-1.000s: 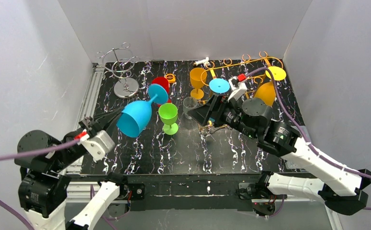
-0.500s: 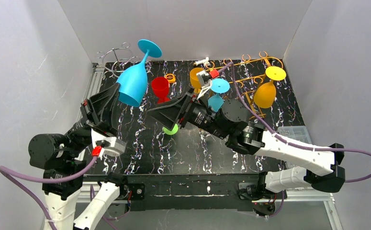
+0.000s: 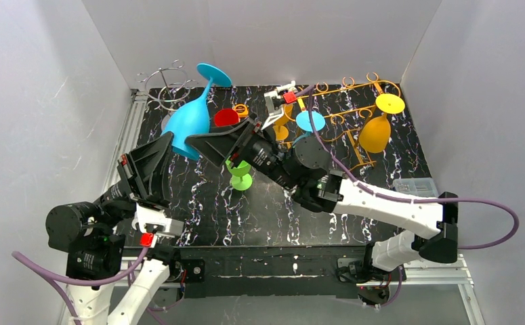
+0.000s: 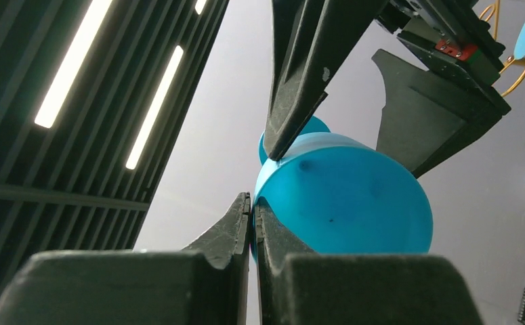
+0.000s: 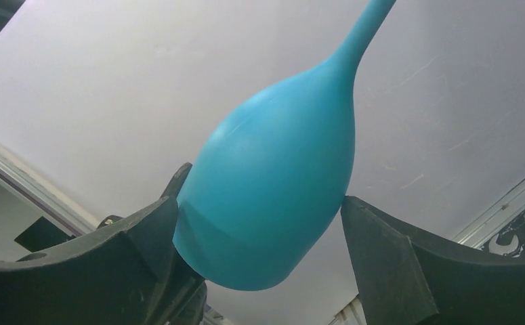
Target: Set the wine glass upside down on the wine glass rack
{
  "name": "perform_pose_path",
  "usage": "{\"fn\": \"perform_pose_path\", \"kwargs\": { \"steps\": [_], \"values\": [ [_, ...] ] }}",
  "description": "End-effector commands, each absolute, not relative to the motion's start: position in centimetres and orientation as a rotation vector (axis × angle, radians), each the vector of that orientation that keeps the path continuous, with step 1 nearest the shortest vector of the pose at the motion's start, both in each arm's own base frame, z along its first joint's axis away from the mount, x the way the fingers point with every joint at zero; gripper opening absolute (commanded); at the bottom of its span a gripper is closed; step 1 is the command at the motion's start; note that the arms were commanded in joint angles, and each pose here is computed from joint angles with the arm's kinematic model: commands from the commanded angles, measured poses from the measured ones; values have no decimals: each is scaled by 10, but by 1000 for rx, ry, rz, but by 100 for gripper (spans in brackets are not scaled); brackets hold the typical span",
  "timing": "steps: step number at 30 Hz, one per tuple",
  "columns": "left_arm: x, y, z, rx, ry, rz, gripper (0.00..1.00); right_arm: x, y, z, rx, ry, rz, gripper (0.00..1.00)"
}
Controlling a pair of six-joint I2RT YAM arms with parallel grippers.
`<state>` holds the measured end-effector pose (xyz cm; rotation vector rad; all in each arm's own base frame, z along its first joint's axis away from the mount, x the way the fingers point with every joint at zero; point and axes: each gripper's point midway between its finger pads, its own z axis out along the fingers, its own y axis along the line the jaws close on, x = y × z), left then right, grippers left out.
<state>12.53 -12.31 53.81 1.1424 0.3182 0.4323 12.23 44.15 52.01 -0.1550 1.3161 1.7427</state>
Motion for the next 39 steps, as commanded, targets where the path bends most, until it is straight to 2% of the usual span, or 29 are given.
{"fn": "perform_pose_path", "kwargs": {
  "steps": [1, 16, 30, 38, 39],
  "values": [
    [120, -128, 538, 1166, 240, 469, 0, 117, 434, 557, -113, 1174, 1821, 98],
    [118, -131, 521, 1214, 177, 533, 0, 101, 467, 576, -97, 1070, 2091, 98],
    [106, -138, 510, 1259, 73, 558, 0, 95, 463, 573, -117, 1079, 2194, 98],
    [110, -139, 503, 1276, 89, 558, 0, 94, 447, 581, -168, 1109, 2091, 75],
    [109, -138, 502, 1282, 95, 554, 7, 96, 448, 579, -193, 1146, 2047, 74]
  ]
}}
